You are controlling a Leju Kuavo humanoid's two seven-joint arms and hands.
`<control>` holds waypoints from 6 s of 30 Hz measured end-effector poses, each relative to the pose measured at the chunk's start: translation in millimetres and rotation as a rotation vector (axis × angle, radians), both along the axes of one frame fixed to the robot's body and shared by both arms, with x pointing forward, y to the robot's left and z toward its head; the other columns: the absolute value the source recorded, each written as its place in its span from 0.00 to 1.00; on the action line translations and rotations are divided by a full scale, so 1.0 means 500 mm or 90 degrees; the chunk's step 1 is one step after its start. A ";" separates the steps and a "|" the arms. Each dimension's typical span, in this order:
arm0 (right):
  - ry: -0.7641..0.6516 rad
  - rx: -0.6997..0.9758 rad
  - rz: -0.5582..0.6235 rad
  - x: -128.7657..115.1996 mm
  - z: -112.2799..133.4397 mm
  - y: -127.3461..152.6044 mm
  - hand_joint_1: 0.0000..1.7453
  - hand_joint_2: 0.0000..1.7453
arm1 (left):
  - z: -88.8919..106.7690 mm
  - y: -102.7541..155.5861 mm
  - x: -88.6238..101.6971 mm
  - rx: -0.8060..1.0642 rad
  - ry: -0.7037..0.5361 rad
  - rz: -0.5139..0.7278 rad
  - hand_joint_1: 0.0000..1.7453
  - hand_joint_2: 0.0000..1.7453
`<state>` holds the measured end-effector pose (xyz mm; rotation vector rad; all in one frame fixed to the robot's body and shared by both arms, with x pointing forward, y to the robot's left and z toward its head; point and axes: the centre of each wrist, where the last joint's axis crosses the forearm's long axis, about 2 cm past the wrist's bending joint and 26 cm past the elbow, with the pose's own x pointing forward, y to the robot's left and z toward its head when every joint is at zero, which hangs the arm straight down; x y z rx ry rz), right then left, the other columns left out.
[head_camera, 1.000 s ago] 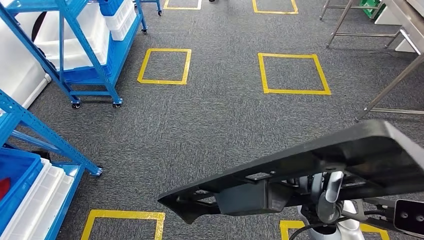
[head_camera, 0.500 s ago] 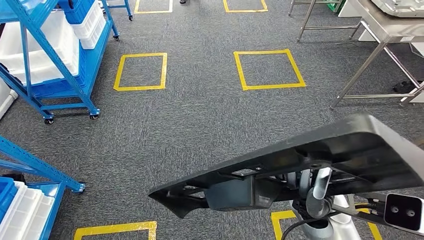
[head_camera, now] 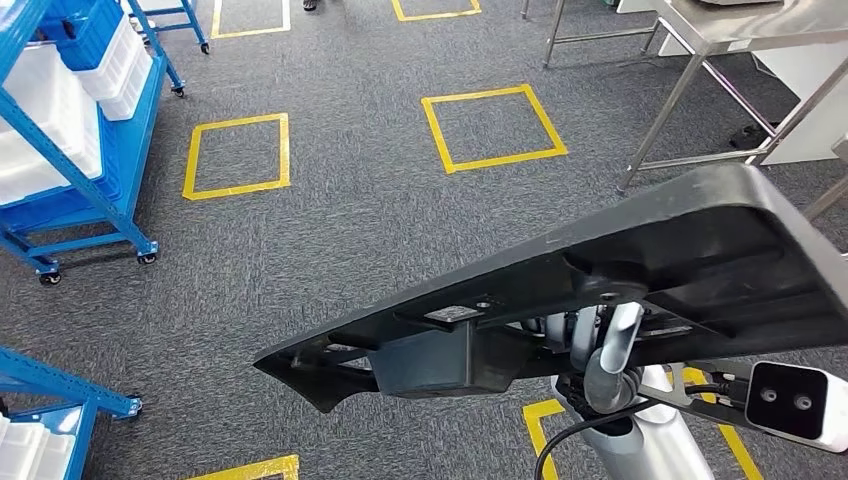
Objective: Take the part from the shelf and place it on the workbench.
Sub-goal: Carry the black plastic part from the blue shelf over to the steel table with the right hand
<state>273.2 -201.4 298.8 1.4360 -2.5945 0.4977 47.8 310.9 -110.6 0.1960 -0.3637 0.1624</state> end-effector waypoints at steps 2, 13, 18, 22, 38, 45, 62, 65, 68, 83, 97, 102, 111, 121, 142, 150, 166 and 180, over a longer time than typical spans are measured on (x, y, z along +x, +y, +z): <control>-0.002 0.004 0.006 0.003 0.007 0.004 1.00 1.00 | 0.000 -0.002 0.000 0.000 0.001 0.000 0.00 1.00; 0.003 -0.020 0.032 0.007 -0.010 0.012 1.00 1.00 | -0.001 -0.006 -0.009 0.006 0.001 0.000 0.00 1.00; 0.006 -0.021 0.030 0.007 -0.013 0.011 1.00 1.00 | -0.001 -0.011 -0.008 0.004 -0.001 -0.001 0.00 1.00; 0.015 -0.023 0.028 0.007 -0.020 0.011 1.00 1.00 | -0.002 -0.011 -0.011 0.004 0.001 -0.001 0.00 1.00; 0.017 -0.047 0.044 0.002 -0.045 0.001 1.00 1.00 | -0.002 -0.015 -0.016 0.001 0.001 -0.002 0.00 1.00; 0.035 -0.028 0.022 0.012 -0.050 -0.017 1.00 1.00 | -0.002 -0.016 -0.017 0.000 0.013 0.000 0.00 1.00; 0.038 -0.027 0.006 0.021 -0.047 -0.020 1.00 1.00 | -0.002 -0.013 -0.017 0.002 0.007 -0.003 0.00 1.00; 0.038 -0.028 0.004 0.021 -0.047 -0.019 1.00 1.00 | -0.003 -0.012 -0.020 0.000 0.004 -0.004 0.00 1.00; 0.039 -0.028 -0.001 0.021 -0.048 -0.018 1.00 1.00 | -0.003 -0.011 -0.022 0.000 0.002 -0.006 0.00 1.00; 0.051 -0.020 0.005 0.005 -0.058 0.016 1.00 1.00 | -0.002 -0.011 -0.018 0.005 0.012 -0.004 0.00 1.00; 0.046 0.003 0.020 -0.003 -0.045 0.044 1.00 1.00 | -0.002 -0.011 -0.020 0.011 0.020 -0.006 0.00 1.00; 0.046 0.004 0.020 -0.003 -0.044 0.045 1.00 1.00 | -0.002 -0.010 -0.019 0.012 0.019 -0.006 0.00 1.00; 0.038 -0.005 0.036 -0.003 -0.044 0.047 1.00 1.00 | -0.002 -0.010 -0.021 0.011 0.021 -0.006 0.00 1.00; 0.026 0.018 0.022 0.040 0.034 0.065 1.00 1.00 | -0.001 -0.010 -0.006 0.009 0.011 -0.006 0.00 1.00; 0.009 -0.028 0.041 0.050 0.062 0.078 1.00 1.00 | 0.000 -0.002 -0.002 0.008 0.013 -0.002 0.00 1.00; 0.014 -0.024 0.033 0.052 0.065 0.075 1.00 1.00 | 0.000 -0.002 0.002 0.010 0.012 -0.001 0.00 1.00; 0.004 -0.017 0.028 0.058 0.078 0.084 1.00 1.00 | 0.000 0.006 0.002 -0.006 0.000 -0.003 0.00 1.00; 0.020 -0.038 0.015 0.068 0.045 0.065 1.00 1.00 | -0.001 0.003 -0.006 -0.008 0.000 -0.004 0.00 1.00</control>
